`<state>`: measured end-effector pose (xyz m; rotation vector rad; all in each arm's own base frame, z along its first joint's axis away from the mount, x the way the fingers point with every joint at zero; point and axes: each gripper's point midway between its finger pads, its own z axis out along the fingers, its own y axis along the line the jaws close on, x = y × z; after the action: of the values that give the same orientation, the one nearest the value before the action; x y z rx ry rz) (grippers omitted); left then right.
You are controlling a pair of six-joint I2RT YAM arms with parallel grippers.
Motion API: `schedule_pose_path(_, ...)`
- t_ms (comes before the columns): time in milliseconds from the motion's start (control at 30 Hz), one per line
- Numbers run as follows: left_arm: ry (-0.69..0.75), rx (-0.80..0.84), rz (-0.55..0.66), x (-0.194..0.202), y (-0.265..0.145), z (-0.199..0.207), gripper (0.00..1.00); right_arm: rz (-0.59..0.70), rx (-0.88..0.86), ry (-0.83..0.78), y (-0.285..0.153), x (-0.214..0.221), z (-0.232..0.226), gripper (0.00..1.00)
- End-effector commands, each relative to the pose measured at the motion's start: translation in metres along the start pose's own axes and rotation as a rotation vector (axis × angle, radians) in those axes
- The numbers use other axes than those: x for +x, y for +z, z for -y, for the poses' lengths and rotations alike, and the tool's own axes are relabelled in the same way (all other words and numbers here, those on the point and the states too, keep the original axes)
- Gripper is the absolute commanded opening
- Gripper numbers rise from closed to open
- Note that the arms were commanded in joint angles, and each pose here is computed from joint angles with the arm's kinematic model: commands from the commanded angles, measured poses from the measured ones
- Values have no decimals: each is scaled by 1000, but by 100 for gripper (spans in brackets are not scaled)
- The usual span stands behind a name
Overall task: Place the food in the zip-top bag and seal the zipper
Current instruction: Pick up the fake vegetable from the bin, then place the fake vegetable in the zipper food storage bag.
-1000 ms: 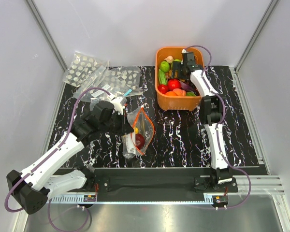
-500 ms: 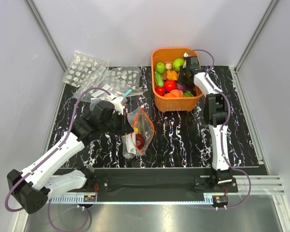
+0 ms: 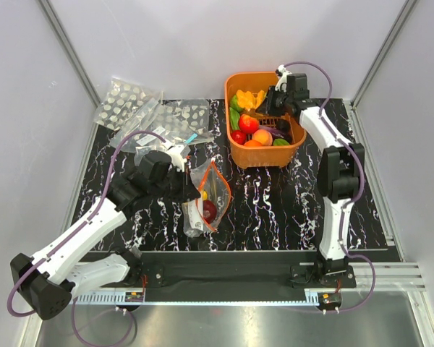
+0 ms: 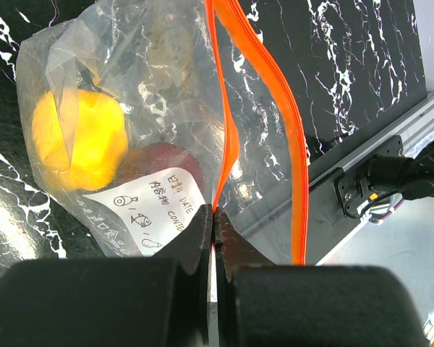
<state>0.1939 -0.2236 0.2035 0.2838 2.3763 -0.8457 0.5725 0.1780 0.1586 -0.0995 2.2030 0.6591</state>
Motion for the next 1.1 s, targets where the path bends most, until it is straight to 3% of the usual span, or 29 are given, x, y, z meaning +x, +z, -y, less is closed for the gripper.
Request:
schedule_pose_path(0,21,18,61,-15,-5,7,0,131,-128,-21,-42,-44,-45,14)
schedule_pose_path(467,33,18,80,-24,-9,11,0,154,-131,-89,-114,-29,-68,14)
schedule_pose_path(700,33,16,81,-25,-10,12,0,91,-85,-181,-183,21,-105,14)
schedule_pose_path(1067,18,30,61,-30,-7,19,0,-111,-123,-295,-252,131,-161,15)
